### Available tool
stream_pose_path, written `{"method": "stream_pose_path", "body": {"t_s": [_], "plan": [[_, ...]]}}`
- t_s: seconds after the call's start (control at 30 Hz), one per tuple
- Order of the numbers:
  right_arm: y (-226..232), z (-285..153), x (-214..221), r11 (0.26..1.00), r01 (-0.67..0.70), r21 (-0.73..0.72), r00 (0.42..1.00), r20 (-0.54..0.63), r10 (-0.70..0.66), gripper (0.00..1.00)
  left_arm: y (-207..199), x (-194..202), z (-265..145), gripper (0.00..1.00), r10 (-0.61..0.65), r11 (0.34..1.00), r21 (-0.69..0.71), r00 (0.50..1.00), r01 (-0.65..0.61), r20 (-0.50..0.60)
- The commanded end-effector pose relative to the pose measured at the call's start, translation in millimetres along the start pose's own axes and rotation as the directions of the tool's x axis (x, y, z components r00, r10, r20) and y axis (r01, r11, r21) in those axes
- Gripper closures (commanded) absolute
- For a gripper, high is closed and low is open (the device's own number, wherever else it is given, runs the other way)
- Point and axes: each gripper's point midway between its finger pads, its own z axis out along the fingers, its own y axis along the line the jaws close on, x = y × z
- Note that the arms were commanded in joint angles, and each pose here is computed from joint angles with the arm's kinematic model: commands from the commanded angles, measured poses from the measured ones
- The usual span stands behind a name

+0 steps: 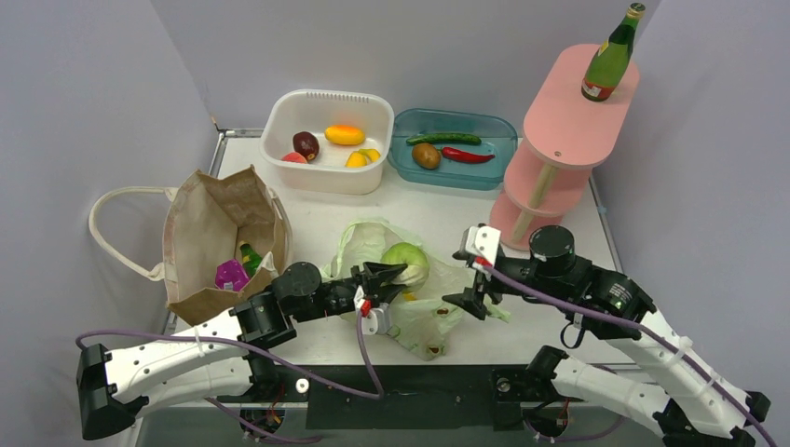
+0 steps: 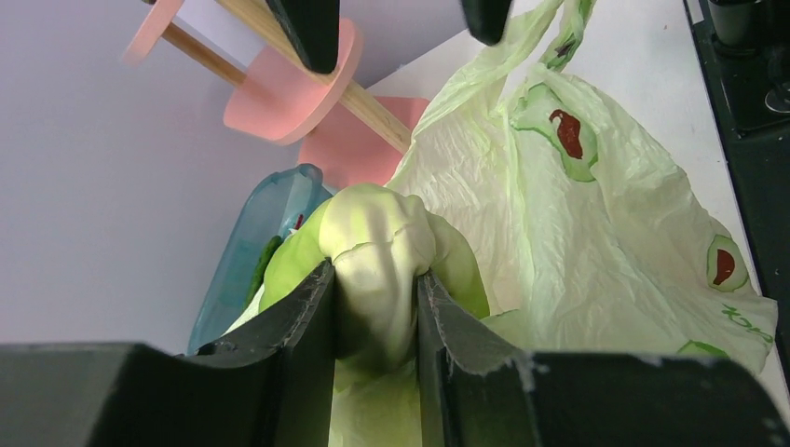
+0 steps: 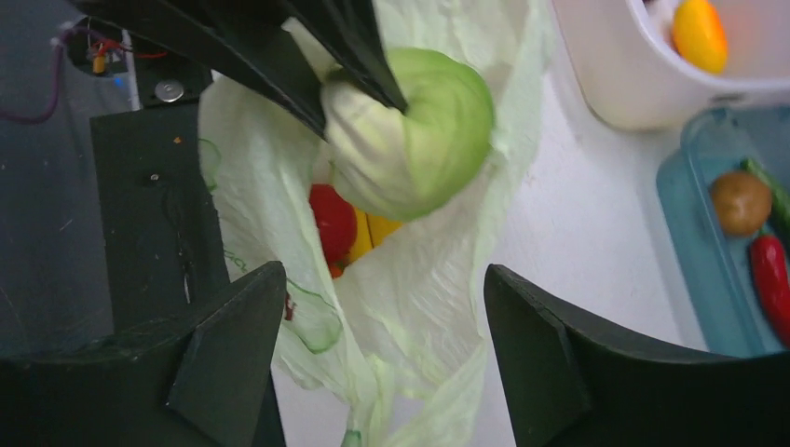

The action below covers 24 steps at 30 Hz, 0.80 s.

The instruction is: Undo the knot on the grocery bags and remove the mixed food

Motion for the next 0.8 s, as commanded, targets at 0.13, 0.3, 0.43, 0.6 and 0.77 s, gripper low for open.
{"method": "stream_pose_path", "body": {"t_s": [0.13,0.3,0.43,0.6,0.77], "plan": [[18,36,-33,0.935,0.356,0.000,0.930,0.101,-0.354,0.24,10,-38,-7,1.00,0.120,0.993,-0.017,0.982,-0.118,0.147],[27,49,-38,0.895,0.447,0.009,0.886,0.138,-0.443,0.24,2,-43,-10,1.00,0.134,0.990,0.025,0.975,-0.141,0.177],[28,59,-29,0.867,0.498,0.020,0.861,0.111,-0.497,0.25,3,-50,-10,1.00,0.133,0.989,0.035,0.971,-0.143,0.198],[18,66,-16,0.855,0.514,0.063,0.854,0.053,-0.517,0.28,-7,-54,-11,1.00,0.111,0.987,0.090,0.969,-0.133,0.220],[7,71,-11,0.852,0.509,0.121,0.857,0.020,-0.514,0.44,-9,-59,-13,1.00,0.092,0.987,0.108,0.967,-0.121,0.236]]}}
